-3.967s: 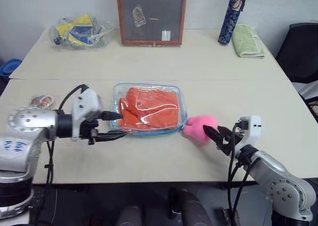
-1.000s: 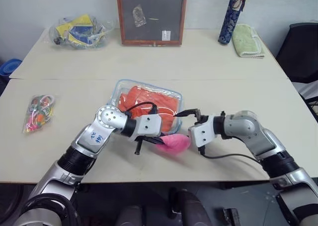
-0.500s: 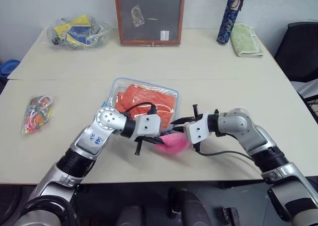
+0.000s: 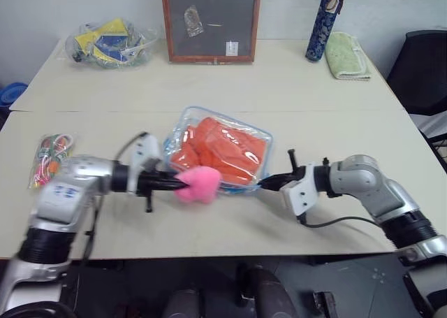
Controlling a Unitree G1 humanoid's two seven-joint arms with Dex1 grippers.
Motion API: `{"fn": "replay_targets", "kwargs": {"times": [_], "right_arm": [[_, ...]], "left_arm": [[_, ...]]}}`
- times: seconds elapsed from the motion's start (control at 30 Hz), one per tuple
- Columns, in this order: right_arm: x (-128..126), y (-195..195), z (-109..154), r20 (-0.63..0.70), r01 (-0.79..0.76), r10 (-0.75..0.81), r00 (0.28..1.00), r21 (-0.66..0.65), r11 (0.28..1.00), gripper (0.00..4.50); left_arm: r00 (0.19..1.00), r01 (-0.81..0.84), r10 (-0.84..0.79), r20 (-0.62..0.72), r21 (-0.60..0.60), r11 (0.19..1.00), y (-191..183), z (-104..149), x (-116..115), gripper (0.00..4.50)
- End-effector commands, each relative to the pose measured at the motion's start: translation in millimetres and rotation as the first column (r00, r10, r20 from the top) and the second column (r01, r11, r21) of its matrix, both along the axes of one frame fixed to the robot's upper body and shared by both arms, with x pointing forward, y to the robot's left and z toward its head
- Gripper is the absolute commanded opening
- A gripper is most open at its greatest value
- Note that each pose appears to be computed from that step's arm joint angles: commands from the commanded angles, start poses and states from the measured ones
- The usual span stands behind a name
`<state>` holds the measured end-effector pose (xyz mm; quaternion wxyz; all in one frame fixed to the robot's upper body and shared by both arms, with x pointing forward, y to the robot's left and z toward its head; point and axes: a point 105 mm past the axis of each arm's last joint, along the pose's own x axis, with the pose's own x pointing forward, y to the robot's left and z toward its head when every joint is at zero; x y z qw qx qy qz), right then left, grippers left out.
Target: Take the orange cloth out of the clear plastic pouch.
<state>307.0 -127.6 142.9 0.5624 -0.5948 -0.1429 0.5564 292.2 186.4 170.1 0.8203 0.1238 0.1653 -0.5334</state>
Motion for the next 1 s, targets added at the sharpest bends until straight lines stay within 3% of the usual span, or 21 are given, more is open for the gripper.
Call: {"fn": "replay_targets", "kwargs": {"times": [0.03,0.33,0.5,0.67,0.7,0.8,1.0], "right_arm": [[-7.4,-18.5,19.1,0.066,-0.001,0.0,0.998,0.013,1.0,0.03],[-18.0,-49.6,15.7,0.091,-0.006,0.012,0.996,-0.063,0.998,0.03],[-17.6,-49.6,15.7,0.097,-0.013,0.018,0.995,-0.052,0.999,0.03],[-19.2,-49.3,13.7,0.068,0.006,-0.004,0.998,-0.027,1.0,0.03],[-20.2,-48.8,13.0,0.056,0.011,-0.01,0.998,-0.019,1.0,0.0],[-23.8,-47.1,11.0,0.022,0.035,-0.035,0.999,0.012,0.999,0.64],[-32.2,-48.6,13.1,-0.006,0.111,-0.111,0.994,0.076,0.991,2.75]], "left_arm": [[0.992,-0.124,0.124,0.012,-0.036,0.992,34.1,19.1,-1.6,0.0],[0.928,-0.372,0.373,0.007,-0.022,0.928,103.7,25.4,9.2,0.0],[0.951,-0.309,0.309,-0.027,-0.002,0.951,90.3,9.0,2.8,0.0],[0.949,-0.312,0.307,-0.076,-0.059,0.948,75.6,-0.3,5.7,0.0],[0.947,-0.315,0.309,-0.084,-0.064,0.947,74.0,-2.0,6.0,0.33],[0.941,-0.331,0.322,-0.103,-0.086,0.94,71.6,-4.9,7.4,1.08],[0.916,-0.393,0.382,-0.122,-0.082,0.916,83.9,-12.8,4.6,3.03]]}}
